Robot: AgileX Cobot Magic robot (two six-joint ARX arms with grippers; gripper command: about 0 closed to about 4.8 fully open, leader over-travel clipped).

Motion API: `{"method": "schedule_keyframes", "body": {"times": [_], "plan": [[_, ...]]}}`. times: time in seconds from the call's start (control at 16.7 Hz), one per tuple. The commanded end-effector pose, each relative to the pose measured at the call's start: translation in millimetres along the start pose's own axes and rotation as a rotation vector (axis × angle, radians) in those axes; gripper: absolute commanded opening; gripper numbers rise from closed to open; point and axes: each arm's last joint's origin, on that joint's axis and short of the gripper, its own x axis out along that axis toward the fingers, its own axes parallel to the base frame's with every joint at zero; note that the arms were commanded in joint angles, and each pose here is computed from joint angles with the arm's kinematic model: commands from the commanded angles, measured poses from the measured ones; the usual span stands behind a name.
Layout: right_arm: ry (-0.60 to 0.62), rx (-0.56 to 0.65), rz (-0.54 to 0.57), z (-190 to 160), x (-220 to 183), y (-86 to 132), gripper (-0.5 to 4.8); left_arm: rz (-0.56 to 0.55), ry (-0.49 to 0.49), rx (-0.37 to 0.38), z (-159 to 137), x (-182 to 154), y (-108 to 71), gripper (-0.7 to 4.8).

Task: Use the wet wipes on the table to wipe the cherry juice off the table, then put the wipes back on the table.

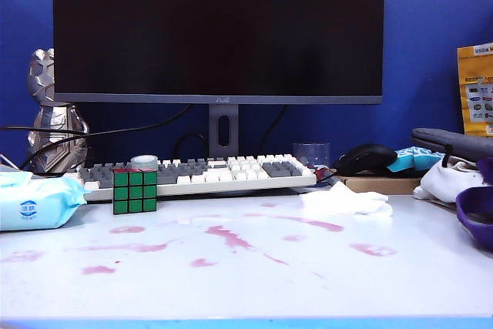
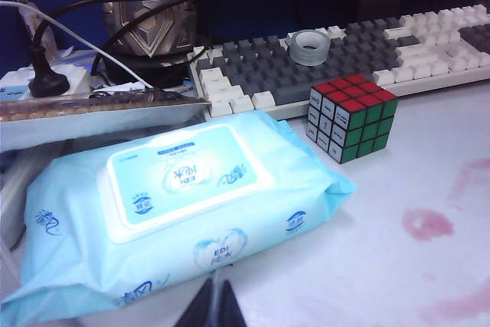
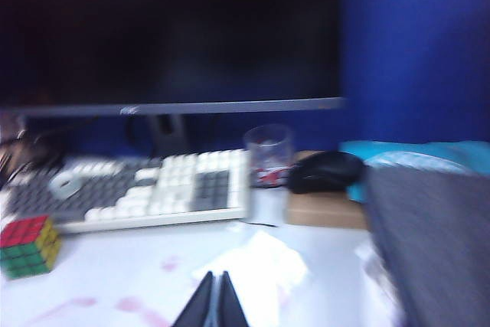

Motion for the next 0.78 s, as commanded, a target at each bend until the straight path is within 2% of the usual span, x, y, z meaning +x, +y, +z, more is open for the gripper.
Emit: {"method": "schedule_keyframes", "body": {"times": [0.06, 0.18, 0.3, 0.36, 0.54, 0.72, 0.78], "plan": [[0.107, -0.091, 0.126, 42, 69, 22, -0.06, 0.004, 0.011, 0.0, -1, 0, 0.2, 0.23], [0.215, -0.094, 0.136, 56, 130, 33, -0.06, 0.004, 0.011, 0.0, -1, 0, 0.2, 0.23], [0.36, -0.079, 0.131, 54, 189, 39, -0.05, 0.003, 0.011, 0.0, -1, 0, 0.1, 0.23], [0.487, -0.078, 0.093, 42, 227, 38, -0.05, 0.004, 0.011, 0.0, -1, 0, 0.2, 0.23], [0.724, -0.105, -0.028, -7, 281, 32, -0.06, 0.004, 0.011, 0.0, -1, 0, 0.2, 0.23], [0.912, -0.116, -0.114, -62, 305, 17, -0.05, 0.004, 0.011, 0.0, -1, 0, 0.2, 0.23], [0.945, -0.107, -0.13, -76, 309, 11, 0.41, 0.004, 0.011, 0.0, -1, 0, 0.2, 0.23]]}}
